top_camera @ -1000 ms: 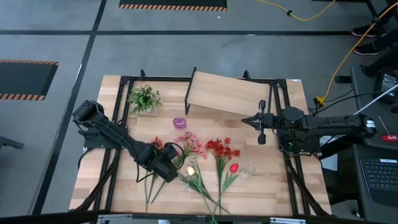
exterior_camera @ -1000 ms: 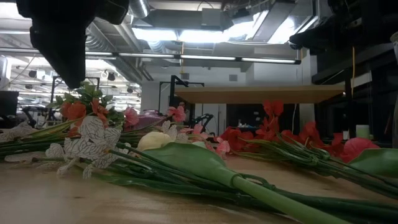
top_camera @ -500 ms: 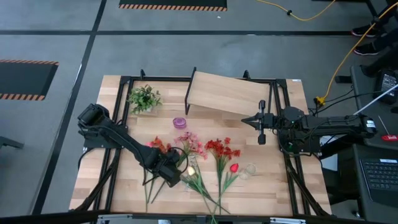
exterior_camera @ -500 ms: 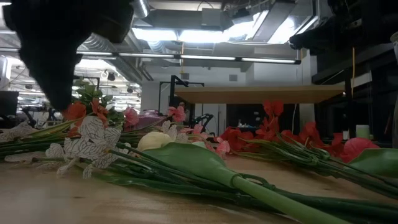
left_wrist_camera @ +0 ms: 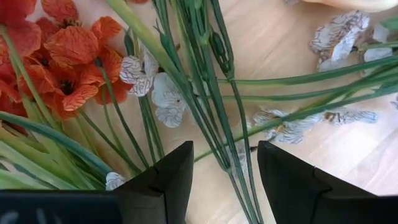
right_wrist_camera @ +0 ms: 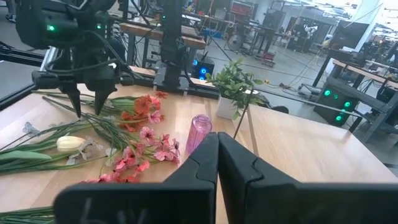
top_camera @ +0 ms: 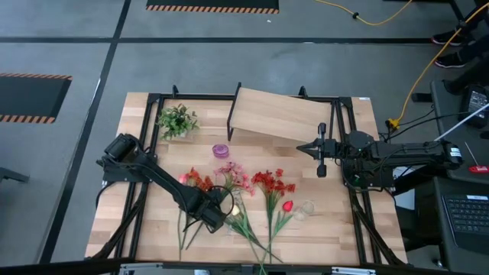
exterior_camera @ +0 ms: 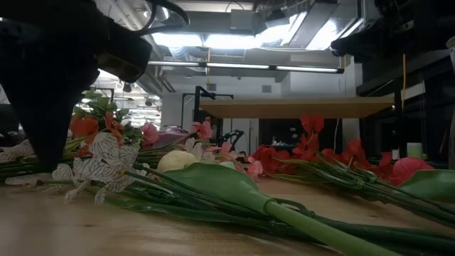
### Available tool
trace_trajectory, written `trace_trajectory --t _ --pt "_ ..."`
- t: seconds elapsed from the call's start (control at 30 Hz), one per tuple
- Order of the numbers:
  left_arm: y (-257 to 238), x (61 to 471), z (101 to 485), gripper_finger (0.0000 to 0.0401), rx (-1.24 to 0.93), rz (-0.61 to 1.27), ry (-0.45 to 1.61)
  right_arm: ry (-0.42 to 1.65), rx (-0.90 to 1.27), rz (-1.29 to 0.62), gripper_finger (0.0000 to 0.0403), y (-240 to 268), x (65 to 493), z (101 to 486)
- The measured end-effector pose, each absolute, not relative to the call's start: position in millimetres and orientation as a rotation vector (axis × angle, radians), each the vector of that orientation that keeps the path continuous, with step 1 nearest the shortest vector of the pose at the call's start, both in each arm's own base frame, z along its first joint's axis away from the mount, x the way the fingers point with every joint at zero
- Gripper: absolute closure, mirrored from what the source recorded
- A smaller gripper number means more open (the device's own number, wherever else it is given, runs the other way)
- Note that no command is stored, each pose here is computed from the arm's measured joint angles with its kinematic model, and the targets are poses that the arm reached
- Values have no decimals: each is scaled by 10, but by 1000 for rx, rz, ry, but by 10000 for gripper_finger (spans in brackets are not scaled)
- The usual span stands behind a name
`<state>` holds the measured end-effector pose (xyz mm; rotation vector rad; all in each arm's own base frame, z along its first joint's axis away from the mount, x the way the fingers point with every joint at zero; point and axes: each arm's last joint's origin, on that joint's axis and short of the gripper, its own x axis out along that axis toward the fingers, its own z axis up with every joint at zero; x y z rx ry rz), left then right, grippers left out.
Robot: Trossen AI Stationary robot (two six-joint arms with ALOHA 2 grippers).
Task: Pick and place flowers into a vace then onto a shelf
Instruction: Put the pink flowers into the purple vase
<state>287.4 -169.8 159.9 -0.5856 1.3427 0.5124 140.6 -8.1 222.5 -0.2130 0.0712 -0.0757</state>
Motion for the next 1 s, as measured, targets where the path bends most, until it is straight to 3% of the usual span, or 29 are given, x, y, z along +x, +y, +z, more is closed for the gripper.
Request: trace_trajectory --t 0.63,1.0 --pt "-1695 2881 1584 233 -572 525 1328 70 -213 -76 391 -82 1406 2226" --pt "-1696 2881 1585 300 -573 524 1330 70 -213 -76 391 -81 1406 2226"
